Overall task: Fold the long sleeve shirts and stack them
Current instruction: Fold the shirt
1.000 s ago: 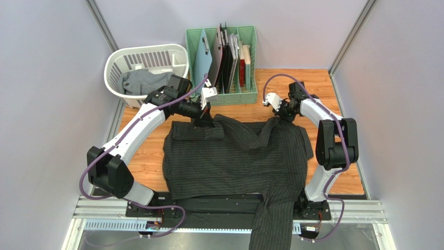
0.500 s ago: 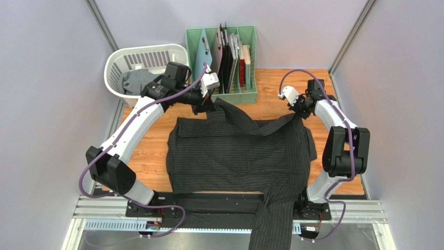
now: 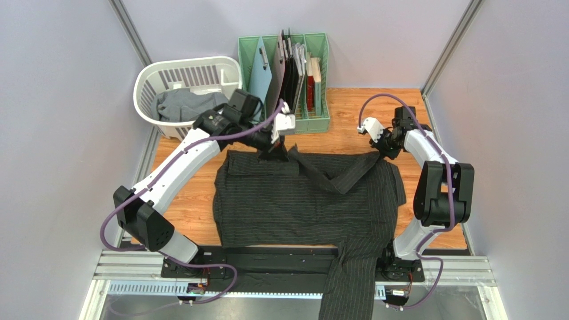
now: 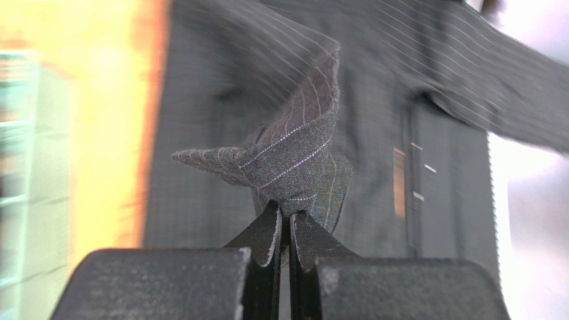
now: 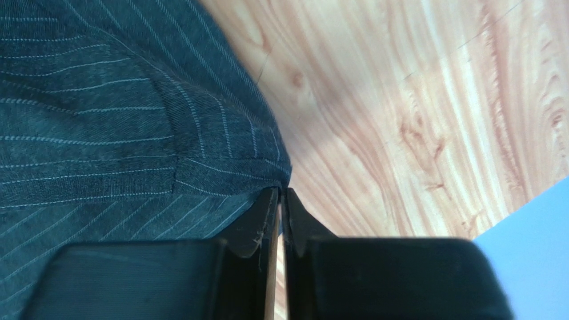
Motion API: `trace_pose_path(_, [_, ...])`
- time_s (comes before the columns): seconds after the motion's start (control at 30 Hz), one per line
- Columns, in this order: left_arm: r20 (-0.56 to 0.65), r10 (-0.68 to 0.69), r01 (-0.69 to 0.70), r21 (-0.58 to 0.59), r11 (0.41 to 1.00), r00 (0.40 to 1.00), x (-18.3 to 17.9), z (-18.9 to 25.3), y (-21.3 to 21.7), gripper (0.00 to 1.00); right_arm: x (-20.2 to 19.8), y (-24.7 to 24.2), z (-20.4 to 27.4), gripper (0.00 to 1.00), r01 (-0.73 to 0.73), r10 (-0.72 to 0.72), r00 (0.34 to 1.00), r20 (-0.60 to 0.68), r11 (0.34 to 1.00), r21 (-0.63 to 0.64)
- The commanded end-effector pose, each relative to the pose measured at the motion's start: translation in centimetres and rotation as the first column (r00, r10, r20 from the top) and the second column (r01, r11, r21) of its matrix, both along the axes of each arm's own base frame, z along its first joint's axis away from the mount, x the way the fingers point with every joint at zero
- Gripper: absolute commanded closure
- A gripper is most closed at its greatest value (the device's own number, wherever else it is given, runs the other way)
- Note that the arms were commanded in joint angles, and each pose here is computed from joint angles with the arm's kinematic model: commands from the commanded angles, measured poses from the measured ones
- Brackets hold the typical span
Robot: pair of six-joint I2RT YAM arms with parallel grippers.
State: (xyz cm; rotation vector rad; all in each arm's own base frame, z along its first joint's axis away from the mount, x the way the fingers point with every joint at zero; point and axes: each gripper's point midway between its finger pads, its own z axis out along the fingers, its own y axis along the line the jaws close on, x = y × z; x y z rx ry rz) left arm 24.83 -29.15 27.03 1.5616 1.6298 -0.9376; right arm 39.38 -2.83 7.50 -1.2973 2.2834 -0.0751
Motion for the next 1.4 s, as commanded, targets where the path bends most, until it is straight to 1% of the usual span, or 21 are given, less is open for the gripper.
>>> trace_pose_path(0.0, [0.007, -0.219, 0.219, 0.005, 0.976, 0.976, -7.0, -0.2, -0.6, 1.0, -1.0, -1.9, 0.4, 0.74, -0.032, 0.03, 0.998, -0.047, 0.998, -0.048])
trace_pose_path(0.03, [0.01, -0.24, 0.24, 0.014, 0.971, 0.971, -7.8, -0.4, -0.6, 1.0, -0.9, -2.6, 0.7, 0.68, -0.035, 0.031, 0.998, -0.048, 0.997, -0.067])
trace_pose_path(0.07, [-0.007, -0.262, 0.262, 0.032, 0.965, 0.965, -8.8, -1.1, -0.5, 1.0, -1.7, -2.9, 0.6, 0.56, -0.032, 0.027, 0.996, -0.081, 0.997, -0.066])
trace_pose_path(0.13, [-0.011, -0.311, 0.311, 0.047, 0.949, 0.95, -10.7, -1.6, -0.7, 1.0, -1.8, -3.4, 1.3, 0.48, -0.018, 0.012, 0.996, -0.091, 0.998, -0.06])
trace_pose_path(0.17, [-0.034, -0.315, 0.316, 0.071, 0.946, 0.949, -11.2, -2.5, -0.6, 1.0, -2.0, -3.7, 2.1, 0.36, -0.004, -0.001, 0.995, -0.1, 0.999, -0.051])
trace_pose_path(0.2, [-0.043, -0.328, 0.33, 0.084, 0.94, 0.944, -11.8, -3.0, -0.7, 1.0, -2.0, -3.4, 2.5, 0.34, -0.001, -0.002, 0.995, -0.101, 1.0, -0.029])
trace_pose_path(0.33, [-0.098, -0.292, 0.304, 0.157, 0.94, 0.952, -11.9, -5.8, -0.5, 1.0, -2.1, -1.3, 5.1, 0.34, 0.046, -0.035, 0.994, -0.107, 0.994, 0.101])
trace_pose_path(0.43, [-0.165, -0.252, 0.279, 0.171, 0.945, 0.954, -12.0, -7.0, -1.3, 1.0, -2.1, 1.6, 6.7, 0.39, 0.12, -0.087, 0.985, -0.146, 0.964, 0.237])
trace_pose_path(0.5, [-0.205, -0.25, 0.287, 0.176, 0.942, 0.946, -12.9, -7.6, -2.0, 1.0, -1.8, 3.4, 7.0, 0.46, 0.185, -0.133, 0.974, -0.181, 0.931, 0.313])
trace_pose_path(0.57, [-0.222, -0.253, 0.297, 0.192, 0.935, 0.941, -13.7, -8.4, -2.6, 1.0, -1.4, 5.1, 6.3, 0.54, 0.198, -0.131, 0.969, -0.211, 0.919, 0.341])
trace_pose_path(0.67, [-0.223, -0.275, 0.322, 0.211, 0.923, 0.935, -15.3, -9.2, -3.8, 1.0, -1.9, 6.6, 4.2, 0.63, 0.246, -0.152, 0.946, -0.286, 0.912, 0.328])
trace_pose_path(0.77, [-0.242, -0.27, 0.327, 0.242, 0.913, 0.932, -16.1, -10.1, -4.7, 1.0, -2.1, 5.4, 0.3, 0.69, 0.296, -0.206, 0.913, -0.351, 0.928, 0.226])
trace_pose_path(0.8, [-0.249, -0.265, 0.327, 0.252, 0.911, 0.931, -16.3, -10.4, -4.8, 1.0, -2.3, 4.2, -1.4, 0.7, 0.317, -0.242, 0.897, -0.37, 0.936, 0.155])
trace_pose_path(0.87, [-0.272, -0.214, 0.293, 0.293, 0.91, 0.938, -15.7, -11.7, -5.2, 1.0, -2.3, 3.2, -3.0, 0.71, 0.334, -0.274, 0.886, -0.374, 0.936, 0.107])
trace_pose_path(0.93, [-0.285, -0.198, 0.287, 0.319, 0.903, 0.938, -15.4, -12.7, -5.3, 1.0, -2.1, 2.4, -4.6, 0.7, 0.348, -0.303, 0.876, -0.376, 0.936, 0.056])
trace_pose_path(1.03, [-0.297, -0.18, 0.269, 0.293, 0.918, 0.938, -15.0, -12.3, -5.5, 1.0, -1.7, 2.5, -6.1, 0.69, 0.364, -0.322, 0.86, -0.396, 0.931, 0.035])
trace_pose_path(1.13, [-0.264, -0.136, 0.209, 0.272, 0.939, 0.955, -13.1, -11.2, -5.1, 1.0, -1.3, 3.0, -6.2, 0.65, 0.369, -0.32, 0.859, -0.4, 0.928, 0.05])
trace_pose_path(1.17, [-0.245, -0.121, 0.187, 0.268, 0.945, 0.962, -12.3, -10.8, -5.0, 1.0, -1.5, 3.3, -5.9, 0.6, 0.367, -0.312, 0.858, -0.409, 0.928, 0.062])
trace_pose_path(1.27, [-0.197, -0.005, 0.059, 0.27, 0.961, 0.98, -7.6, -10.0, -3.3, 1.0, -1.3, 3.6, -3.8, 0.5, 0.364, -0.304, 0.868, -0.393, 0.927, 0.087])
trace_pose_path(1.33, [-0.199, 0.047, 0.009, 0.273, 0.962, 0.979, -5.5, -10.1, -2.3, 1.0, -1.2, 3.8, -2.2, 0.45, 0.356, -0.293, 0.882, -0.369, 0.928, 0.112])
trace_pose_path(1.37, [-0.184, 0.099, -0.046, 0.273, 0.961, 0.978, -3.4, -9.8, -1.2, 1.0, -1.3, 3.9, -0.7, 0.43, 0.35, -0.289, 0.892, -0.347, 0.928, 0.126])
